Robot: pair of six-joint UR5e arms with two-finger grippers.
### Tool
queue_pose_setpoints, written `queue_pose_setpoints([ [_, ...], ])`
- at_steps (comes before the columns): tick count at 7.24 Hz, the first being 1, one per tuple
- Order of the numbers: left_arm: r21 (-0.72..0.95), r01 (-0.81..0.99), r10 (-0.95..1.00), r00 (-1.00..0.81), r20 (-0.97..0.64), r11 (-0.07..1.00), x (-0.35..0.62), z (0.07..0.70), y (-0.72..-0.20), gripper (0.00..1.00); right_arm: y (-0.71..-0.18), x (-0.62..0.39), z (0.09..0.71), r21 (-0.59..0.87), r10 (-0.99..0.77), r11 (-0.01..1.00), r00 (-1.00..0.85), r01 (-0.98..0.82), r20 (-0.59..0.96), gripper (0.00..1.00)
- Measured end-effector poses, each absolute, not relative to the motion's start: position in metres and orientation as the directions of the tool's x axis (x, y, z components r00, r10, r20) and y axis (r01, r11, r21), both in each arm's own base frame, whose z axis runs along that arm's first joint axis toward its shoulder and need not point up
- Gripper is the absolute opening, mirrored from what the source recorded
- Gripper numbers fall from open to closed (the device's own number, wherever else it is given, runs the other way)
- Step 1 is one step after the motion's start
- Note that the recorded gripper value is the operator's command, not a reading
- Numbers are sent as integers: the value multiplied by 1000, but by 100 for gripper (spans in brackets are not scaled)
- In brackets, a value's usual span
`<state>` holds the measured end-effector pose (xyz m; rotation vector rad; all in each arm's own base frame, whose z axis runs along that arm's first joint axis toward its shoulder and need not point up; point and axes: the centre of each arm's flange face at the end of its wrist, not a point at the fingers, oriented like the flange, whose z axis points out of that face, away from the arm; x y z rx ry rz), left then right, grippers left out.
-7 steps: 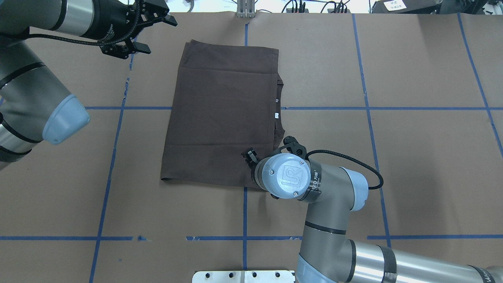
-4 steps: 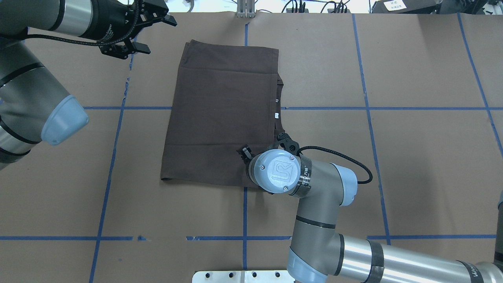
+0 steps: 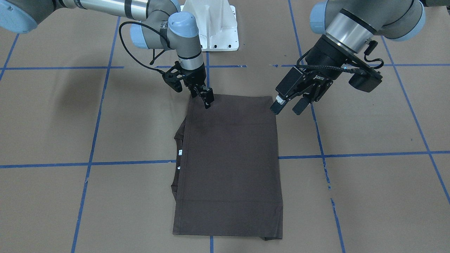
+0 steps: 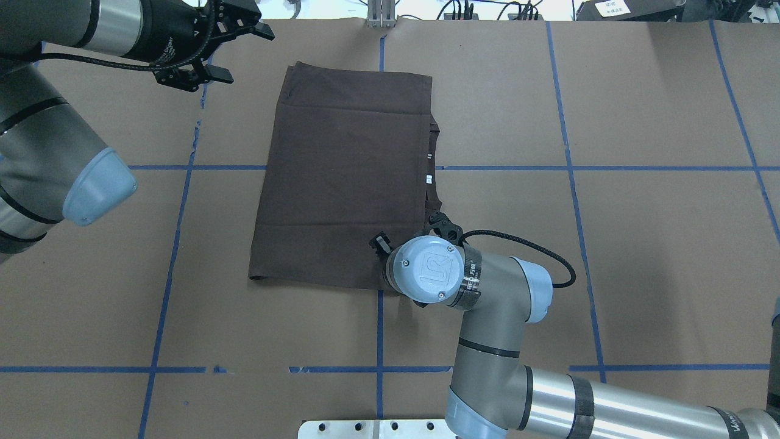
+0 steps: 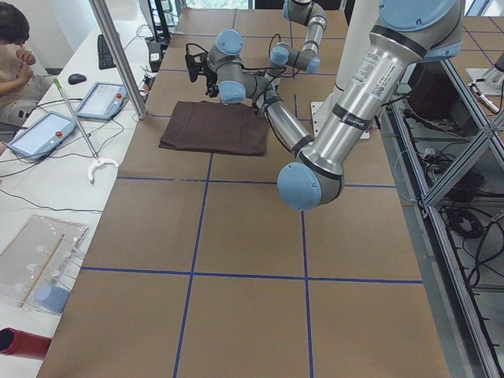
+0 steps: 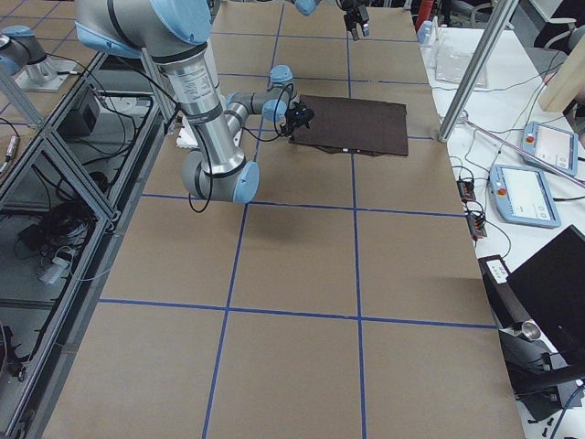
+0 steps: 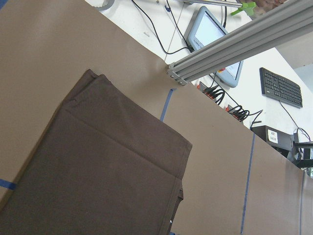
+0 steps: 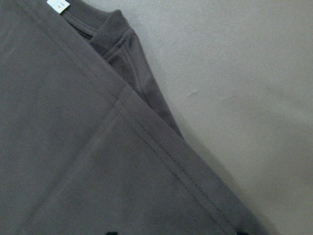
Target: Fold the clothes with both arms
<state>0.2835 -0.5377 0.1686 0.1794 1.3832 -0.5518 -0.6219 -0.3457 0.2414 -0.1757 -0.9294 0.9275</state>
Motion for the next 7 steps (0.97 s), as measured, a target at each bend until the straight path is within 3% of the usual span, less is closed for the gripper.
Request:
queue_pose_setpoints([
  [2, -196, 469, -264, 83, -961, 861, 283, 168, -537, 98, -341, -624, 242, -500, 749, 620, 266, -605, 607, 19],
  [3, -197, 469, -264, 82, -961, 861, 283, 167, -537, 98, -340, -625, 242, -500, 748, 621, 267, -604, 607, 0],
  [7, -214, 469, -279, 73, -957, 857, 283, 168, -537, 98, -339, -626, 240, -500, 743, 628, 268, -597, 614, 0],
])
